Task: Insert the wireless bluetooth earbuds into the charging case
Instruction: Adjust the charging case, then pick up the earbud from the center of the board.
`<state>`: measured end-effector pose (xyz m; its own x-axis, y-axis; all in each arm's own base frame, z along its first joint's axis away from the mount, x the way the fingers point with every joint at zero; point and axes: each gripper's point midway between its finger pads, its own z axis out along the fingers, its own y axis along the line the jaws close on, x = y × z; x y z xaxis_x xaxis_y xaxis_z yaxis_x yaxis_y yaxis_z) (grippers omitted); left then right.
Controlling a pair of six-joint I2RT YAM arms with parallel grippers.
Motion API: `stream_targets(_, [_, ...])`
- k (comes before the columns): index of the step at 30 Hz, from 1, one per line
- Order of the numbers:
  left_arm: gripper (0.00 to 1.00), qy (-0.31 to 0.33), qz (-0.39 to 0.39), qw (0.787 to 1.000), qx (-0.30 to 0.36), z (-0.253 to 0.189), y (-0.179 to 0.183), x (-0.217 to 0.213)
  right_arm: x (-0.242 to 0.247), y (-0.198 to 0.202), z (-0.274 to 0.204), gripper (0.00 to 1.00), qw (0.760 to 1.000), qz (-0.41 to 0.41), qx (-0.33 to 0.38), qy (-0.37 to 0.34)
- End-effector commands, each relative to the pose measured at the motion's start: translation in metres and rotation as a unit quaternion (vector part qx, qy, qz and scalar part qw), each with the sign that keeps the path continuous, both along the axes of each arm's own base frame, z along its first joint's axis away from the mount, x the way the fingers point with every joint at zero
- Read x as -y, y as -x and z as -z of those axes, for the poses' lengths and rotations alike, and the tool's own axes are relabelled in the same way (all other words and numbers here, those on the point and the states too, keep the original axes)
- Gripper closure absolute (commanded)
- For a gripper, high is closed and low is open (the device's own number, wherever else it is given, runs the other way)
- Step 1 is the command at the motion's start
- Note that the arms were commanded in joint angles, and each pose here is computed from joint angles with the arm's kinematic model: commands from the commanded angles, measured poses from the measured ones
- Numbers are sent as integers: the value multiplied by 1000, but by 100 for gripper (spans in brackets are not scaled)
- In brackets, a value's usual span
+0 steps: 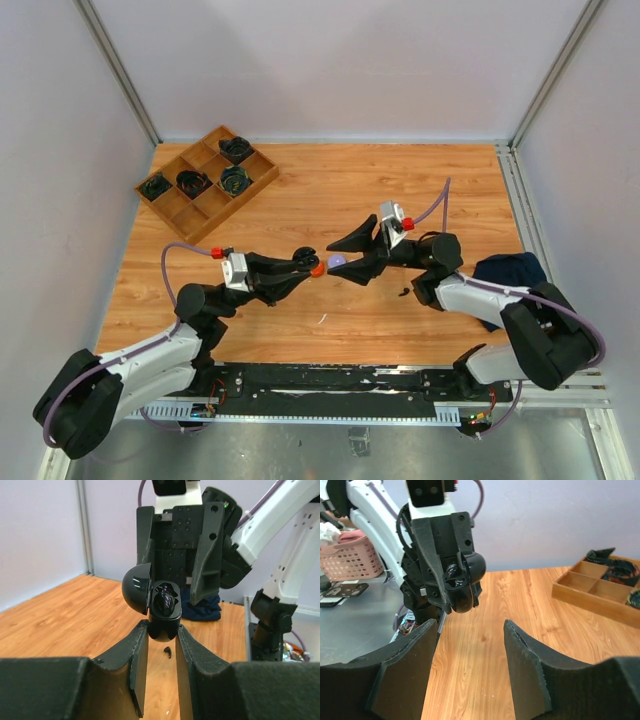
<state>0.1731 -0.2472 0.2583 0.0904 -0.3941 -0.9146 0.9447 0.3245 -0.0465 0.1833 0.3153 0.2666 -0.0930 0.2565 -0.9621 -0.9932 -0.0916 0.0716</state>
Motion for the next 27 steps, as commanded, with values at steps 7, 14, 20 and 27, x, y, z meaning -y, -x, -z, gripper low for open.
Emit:
stream_targets(7, [100, -64, -69, 995, 15, 31, -20, -9, 41, -40, 61, 38, 954, 183, -159, 177])
stream_targets(14, [100, -84, -76, 993, 15, 46, -22, -10, 87, -46, 95, 40, 870, 303, -239, 307])
stream_targets(20, [100, -93, -84, 992, 16, 55, -23, -12, 132, -39, 129, 40, 765, 386, -318, 406])
stream_targets(27, [100, -101, -80, 992, 7, 63, -24, -10, 184, -32, 165, 43, 639, 479, -370, 475])
